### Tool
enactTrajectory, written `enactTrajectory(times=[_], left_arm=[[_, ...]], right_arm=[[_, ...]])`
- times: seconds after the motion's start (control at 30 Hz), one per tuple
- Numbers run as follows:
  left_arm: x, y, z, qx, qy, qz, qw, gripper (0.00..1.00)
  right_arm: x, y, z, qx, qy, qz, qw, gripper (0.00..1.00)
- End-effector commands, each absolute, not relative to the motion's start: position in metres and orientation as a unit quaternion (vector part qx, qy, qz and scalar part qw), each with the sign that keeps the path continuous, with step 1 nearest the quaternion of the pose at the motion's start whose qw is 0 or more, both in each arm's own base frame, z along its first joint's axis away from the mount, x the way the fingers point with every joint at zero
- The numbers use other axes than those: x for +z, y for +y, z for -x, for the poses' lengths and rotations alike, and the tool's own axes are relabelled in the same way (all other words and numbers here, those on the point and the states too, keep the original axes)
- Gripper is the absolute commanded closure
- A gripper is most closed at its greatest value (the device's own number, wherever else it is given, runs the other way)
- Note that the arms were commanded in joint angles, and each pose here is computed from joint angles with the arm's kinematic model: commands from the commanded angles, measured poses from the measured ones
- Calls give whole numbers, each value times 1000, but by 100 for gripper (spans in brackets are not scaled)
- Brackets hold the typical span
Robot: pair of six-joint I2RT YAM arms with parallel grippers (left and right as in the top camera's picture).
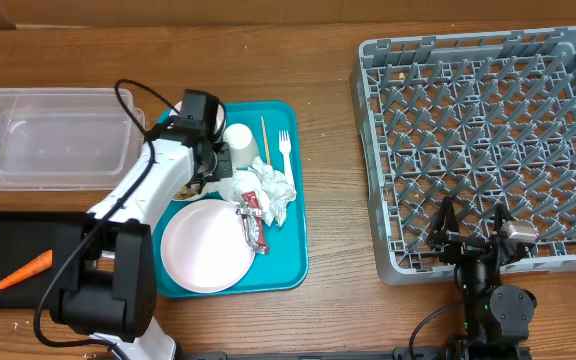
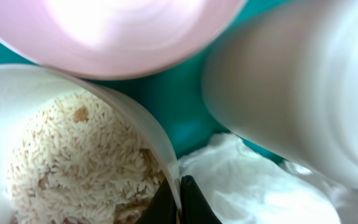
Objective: Sort waste into correct bins and load items into the dishwasher
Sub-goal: 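Lift the rice bowl with the left gripper and carry it left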
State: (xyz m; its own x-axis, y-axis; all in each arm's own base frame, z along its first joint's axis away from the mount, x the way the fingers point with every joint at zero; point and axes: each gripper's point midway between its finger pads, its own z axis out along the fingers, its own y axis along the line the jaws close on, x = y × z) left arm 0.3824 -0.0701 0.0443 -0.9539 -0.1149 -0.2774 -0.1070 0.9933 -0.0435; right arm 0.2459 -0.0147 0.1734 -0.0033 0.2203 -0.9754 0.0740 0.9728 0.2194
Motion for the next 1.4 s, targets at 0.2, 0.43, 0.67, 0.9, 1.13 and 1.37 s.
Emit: enactTrajectory(times=[0.2,0.43,0.67,0.9,1.13,1.37], left_arm=[[114,-86,-409,-31,982,57,175,96],[158,-84,-404,-34,981,87,172,96],[211,-75,-389,-39,970,99,220,96],[253,3,-345,-21,946,224,233,96],[247,75,-312,-76,922,328,190,95],[190,119,-295,-206,870,413,173,96]], right_arm=[[172,-16,-246,48,705,-104,700,0],[172,-16,-246,48,705,-104,700,0],[172,-16,-246,48,705,-104,700,0],[172,-16,-246,48,705,-104,700,0],[172,-16,-246,48,705,-104,700,0],[172,-16,-246,48,705,-104,700,0]])
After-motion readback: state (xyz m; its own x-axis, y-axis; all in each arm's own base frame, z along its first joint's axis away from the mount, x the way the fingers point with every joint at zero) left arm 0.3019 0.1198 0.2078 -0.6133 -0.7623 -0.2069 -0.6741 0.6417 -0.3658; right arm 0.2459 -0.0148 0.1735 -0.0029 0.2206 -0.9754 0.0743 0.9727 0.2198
